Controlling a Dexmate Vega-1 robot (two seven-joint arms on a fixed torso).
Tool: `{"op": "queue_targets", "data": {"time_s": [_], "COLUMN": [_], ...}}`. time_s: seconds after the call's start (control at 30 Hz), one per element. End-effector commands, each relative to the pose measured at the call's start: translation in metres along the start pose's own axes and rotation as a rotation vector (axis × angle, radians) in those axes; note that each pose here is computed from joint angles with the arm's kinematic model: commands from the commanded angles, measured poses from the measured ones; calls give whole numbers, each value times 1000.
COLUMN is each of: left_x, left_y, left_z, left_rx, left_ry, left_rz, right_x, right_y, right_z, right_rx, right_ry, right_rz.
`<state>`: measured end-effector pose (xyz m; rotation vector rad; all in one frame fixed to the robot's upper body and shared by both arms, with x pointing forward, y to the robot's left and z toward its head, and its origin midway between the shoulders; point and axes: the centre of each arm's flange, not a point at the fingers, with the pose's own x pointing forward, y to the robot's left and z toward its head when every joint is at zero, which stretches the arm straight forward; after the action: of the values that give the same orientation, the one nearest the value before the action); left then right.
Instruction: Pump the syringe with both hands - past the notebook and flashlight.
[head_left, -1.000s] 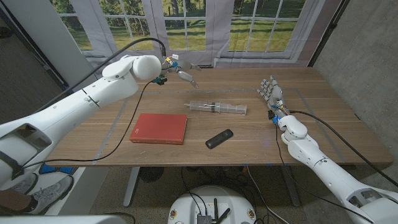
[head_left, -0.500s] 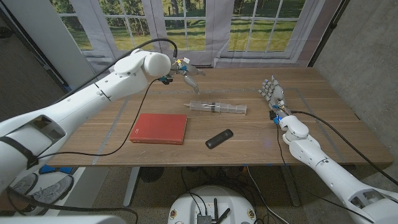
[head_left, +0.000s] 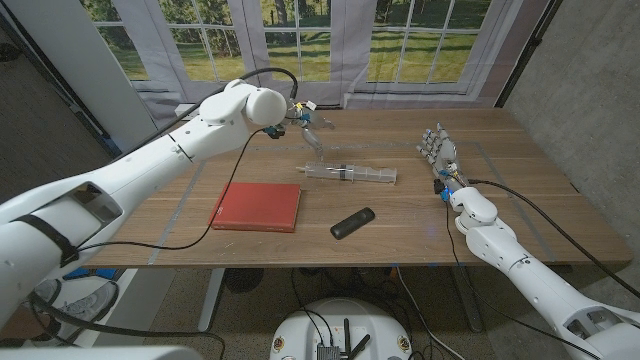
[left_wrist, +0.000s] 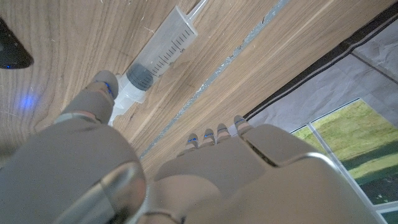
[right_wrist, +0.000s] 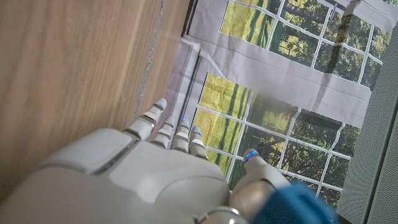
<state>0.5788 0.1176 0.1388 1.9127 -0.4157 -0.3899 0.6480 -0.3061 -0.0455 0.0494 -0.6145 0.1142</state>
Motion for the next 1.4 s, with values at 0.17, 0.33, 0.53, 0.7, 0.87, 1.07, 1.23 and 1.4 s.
{"op": "queue_targets", "data": {"time_s": [0.17, 0.33, 0.53, 0.7, 0.87, 1.07, 1.23, 1.4], "left_x": [21, 28, 36, 44, 49, 57, 62, 67], "left_y": [-23, -29, -34, -42, -47, -53, -58, -62], "left_z": [13, 16, 18, 18, 18, 19, 18, 17], "left_rx": [1, -3, -8, -6, 7, 27, 19, 21], "left_ry": [17, 20, 25, 33, 46, 56, 56, 58], "left_rz": [11, 9, 8, 8, 25, 26, 33, 42], "right_x": [-3, -4, -4, -3, -3, -1, 0, 1], "right_y": [1, -1, -1, -2, -3, -4, -5, -4], "right_z": [-1, -1, 0, 0, 0, 1, 2, 3], "right_rx": [6, 6, 6, 4, 5, 4, 0, -2], "right_ry": [3, 4, 7, 8, 7, 7, 7, 8], "right_rz": [12, 13, 16, 18, 17, 18, 15, 14]}}
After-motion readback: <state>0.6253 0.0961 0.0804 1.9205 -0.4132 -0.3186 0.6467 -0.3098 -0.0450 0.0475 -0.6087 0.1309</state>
